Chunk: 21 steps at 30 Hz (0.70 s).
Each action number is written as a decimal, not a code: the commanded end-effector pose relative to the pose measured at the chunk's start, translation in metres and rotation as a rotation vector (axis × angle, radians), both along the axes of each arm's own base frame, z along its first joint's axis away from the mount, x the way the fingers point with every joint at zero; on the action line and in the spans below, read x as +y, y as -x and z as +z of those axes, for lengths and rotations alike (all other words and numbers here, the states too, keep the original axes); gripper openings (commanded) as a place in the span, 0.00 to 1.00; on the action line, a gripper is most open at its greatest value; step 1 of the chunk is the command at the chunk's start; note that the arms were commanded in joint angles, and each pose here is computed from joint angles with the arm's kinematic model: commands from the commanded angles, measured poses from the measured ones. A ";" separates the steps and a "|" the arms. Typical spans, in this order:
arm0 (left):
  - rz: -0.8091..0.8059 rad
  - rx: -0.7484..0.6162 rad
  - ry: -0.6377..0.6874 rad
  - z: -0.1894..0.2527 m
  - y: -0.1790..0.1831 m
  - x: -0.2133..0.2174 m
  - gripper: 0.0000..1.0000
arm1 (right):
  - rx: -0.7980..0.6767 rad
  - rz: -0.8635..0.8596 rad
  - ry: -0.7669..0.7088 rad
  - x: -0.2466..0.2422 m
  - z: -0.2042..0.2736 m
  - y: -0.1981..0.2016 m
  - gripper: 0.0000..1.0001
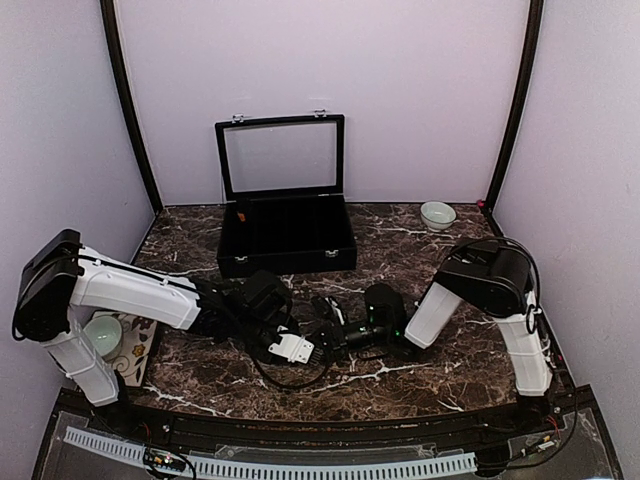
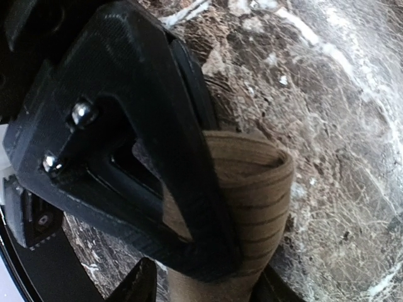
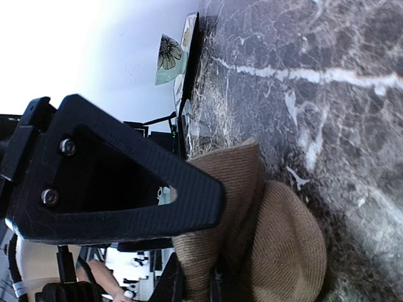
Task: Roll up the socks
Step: Pick up the sock from the center of the board.
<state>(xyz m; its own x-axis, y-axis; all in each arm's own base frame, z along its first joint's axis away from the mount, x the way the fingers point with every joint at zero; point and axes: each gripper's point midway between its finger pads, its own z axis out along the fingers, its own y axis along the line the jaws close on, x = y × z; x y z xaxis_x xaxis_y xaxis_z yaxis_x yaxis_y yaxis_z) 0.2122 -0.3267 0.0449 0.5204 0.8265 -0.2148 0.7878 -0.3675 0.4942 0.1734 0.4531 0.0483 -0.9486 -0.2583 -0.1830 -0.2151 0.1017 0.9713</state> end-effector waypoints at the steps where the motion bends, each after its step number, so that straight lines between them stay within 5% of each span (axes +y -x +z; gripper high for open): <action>1: 0.026 -0.096 0.072 0.018 -0.017 -0.012 0.48 | 0.099 0.021 0.008 -0.005 -0.007 0.011 0.00; 6: 0.005 -0.183 0.066 0.027 -0.026 -0.012 0.42 | 0.105 -0.009 -0.068 -0.003 0.015 0.003 0.00; 13: 0.031 -0.239 0.088 0.041 -0.034 -0.013 0.57 | 0.123 -0.045 -0.117 0.000 0.031 -0.004 0.00; 21: 0.037 -0.217 0.075 0.038 -0.023 -0.011 0.57 | 0.100 -0.082 -0.166 0.004 0.051 -0.012 0.00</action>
